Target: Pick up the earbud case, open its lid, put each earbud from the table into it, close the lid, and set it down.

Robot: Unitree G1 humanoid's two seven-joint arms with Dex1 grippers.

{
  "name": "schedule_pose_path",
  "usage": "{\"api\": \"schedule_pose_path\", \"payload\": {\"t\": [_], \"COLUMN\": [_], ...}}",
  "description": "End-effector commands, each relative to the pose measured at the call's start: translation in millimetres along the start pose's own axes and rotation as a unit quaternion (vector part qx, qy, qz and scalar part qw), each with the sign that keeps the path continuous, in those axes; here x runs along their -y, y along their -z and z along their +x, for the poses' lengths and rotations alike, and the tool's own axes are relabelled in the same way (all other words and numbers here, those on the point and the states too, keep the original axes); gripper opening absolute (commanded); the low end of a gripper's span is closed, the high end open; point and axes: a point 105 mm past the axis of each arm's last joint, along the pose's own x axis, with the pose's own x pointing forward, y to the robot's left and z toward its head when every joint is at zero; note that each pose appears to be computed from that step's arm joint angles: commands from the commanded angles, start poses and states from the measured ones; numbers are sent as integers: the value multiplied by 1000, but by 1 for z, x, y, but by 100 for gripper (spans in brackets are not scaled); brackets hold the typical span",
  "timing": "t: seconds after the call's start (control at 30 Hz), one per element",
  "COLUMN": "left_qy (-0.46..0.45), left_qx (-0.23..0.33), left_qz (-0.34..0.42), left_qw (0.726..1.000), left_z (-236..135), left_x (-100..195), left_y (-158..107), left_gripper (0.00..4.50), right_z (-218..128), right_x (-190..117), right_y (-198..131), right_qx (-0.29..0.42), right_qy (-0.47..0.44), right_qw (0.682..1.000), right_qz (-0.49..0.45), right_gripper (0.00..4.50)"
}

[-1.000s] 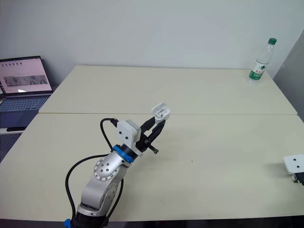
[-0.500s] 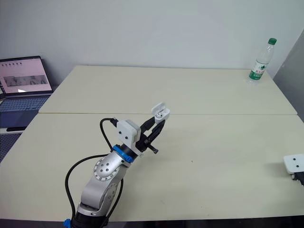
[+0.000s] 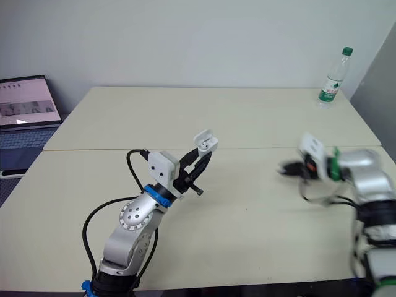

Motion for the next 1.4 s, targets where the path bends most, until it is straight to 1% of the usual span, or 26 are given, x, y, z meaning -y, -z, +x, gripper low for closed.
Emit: {"api": "schedule_pose_path", "payload": {"t": [0.03,0.07,0.17,0.3,0.47,0.73,1.13,1.4], "left_qy": [19,26,34,37,45,42,49,48], "left_qx": [17,17,17,19,25,36,41,43], "left_qz": [-4,-3,1,4,1,-8,-11,-17], "left_qw": [1000,1000,999,999,999,998,998,998], "left_z": [5,6,9,13,17,20,22,21], "left_x": [-1,-2,-6,-11,-8,-5,-3,-2], "left_y": [-12,-14,-16,-20,-23,-28,-29,-30], "left_gripper": [79,79,79,79,79,79,79,79], "right_z": [9,15,25,31,36,33,37,38], "right_x": [-8,-13,-29,-34,-37,-40,-44,-47], "right_y": [-54,-65,-80,-88,-88,-80,-73,-61], "right_qx": [109,135,166,192,204,198,198,184], "right_qy": [20,9,-19,-14,3,38,46,51], "right_qw": [992,987,979,973,972,979,979,981], "right_qz": [67,89,115,129,119,40,0,-30], "right_gripper": [39,39,39,39,39,39,39,39]}}
